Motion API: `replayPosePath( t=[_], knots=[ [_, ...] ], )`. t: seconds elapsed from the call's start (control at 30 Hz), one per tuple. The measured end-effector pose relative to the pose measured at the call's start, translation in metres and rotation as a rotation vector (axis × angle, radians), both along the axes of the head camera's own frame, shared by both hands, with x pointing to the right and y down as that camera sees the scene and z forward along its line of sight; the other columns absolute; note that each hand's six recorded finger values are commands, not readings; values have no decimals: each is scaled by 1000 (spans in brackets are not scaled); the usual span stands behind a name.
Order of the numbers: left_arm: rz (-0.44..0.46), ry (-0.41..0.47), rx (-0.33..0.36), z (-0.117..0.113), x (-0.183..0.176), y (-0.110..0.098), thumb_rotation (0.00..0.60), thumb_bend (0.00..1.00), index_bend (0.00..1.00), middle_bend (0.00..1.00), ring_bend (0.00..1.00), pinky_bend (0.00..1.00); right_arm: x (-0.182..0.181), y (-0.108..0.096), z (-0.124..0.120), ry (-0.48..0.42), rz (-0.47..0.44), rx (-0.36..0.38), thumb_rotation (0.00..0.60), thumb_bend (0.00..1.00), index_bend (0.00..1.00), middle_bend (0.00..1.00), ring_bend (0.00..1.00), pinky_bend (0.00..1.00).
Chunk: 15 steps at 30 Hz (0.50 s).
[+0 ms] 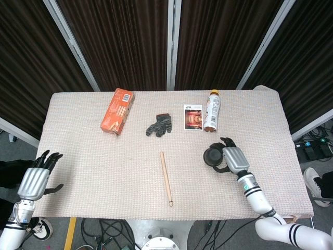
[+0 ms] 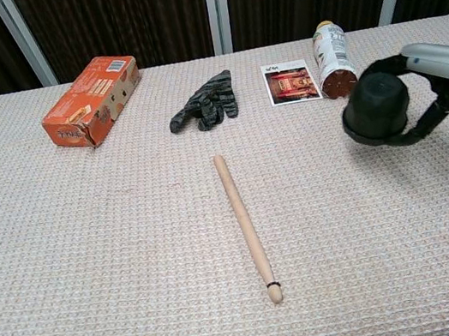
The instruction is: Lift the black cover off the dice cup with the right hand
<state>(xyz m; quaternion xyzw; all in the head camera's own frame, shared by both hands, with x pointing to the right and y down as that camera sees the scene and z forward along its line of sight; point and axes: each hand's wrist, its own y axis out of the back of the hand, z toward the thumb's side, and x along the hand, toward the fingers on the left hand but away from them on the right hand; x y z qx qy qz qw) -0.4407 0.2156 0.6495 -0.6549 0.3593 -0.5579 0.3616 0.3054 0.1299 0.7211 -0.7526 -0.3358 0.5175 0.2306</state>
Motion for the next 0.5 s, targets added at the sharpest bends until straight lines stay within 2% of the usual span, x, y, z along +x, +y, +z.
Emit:
replayPosePath(
  t=[0.1,0.4,0.5],
  knots=[
    [1,1,13,-2,1,-2,600,123,134,119,0,180,14,5,10,22,-1,-11,600,166,347,417,56,0],
    [-18,-9,6,-3,-7,1,600,123,134,118,0,180,16,17,23,9,-5,-15,600,164,350,413,55,0],
    [-13,-7,6,-2,-5,1,600,123,134,119,0,180,16,18,24,10,-7,-14,600,122,327,379,48,0]
  ],
)
